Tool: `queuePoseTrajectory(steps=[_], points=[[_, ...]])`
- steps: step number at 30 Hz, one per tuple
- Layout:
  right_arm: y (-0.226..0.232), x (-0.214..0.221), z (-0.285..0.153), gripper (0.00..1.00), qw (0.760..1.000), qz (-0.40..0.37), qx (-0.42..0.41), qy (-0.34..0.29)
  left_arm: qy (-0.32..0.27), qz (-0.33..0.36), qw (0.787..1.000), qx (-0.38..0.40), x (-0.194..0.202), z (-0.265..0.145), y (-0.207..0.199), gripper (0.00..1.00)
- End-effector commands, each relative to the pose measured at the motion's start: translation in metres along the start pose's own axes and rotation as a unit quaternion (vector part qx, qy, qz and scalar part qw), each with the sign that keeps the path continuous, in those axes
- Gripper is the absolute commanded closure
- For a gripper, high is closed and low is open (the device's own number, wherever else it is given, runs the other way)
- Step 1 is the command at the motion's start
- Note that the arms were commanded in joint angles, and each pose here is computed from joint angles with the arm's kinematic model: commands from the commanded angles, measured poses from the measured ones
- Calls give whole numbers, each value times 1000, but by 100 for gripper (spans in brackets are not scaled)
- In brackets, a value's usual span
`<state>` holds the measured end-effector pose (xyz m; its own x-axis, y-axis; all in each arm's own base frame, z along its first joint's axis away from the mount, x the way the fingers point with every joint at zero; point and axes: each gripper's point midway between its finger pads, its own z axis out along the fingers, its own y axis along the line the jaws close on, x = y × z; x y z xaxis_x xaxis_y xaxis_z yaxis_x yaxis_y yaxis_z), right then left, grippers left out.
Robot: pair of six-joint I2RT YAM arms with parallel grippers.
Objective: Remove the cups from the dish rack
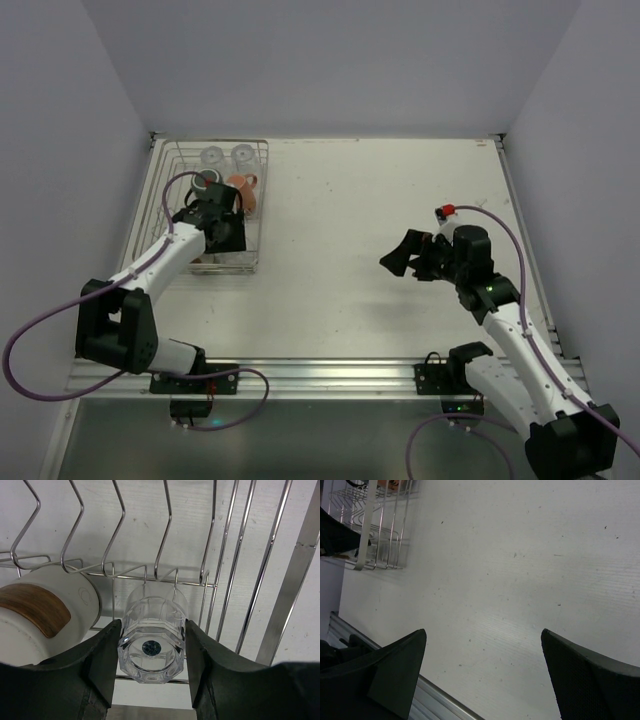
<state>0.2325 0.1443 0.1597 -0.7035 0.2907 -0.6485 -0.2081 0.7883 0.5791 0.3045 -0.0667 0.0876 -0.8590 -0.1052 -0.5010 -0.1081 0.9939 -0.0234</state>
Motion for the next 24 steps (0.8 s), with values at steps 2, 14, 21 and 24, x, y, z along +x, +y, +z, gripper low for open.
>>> queuePoseTrajectory(steps=[2, 14, 21, 24], points=[[19, -22, 0, 1, 999, -19, -29, -16, -38, -3, 999, 1, -20, -22, 0, 100], [81, -38, 24, 2, 997, -28, -73, 11, -144, -26, 987, 61, -76, -125, -10, 100], [118, -51, 26, 1, 991, 1, -135, 12, -200, -20, 962, 187, -95, -186, -45, 100], [135, -48, 25, 1, 982, 33, -181, 32, -223, -1, 931, 290, -96, -210, -77, 100]])
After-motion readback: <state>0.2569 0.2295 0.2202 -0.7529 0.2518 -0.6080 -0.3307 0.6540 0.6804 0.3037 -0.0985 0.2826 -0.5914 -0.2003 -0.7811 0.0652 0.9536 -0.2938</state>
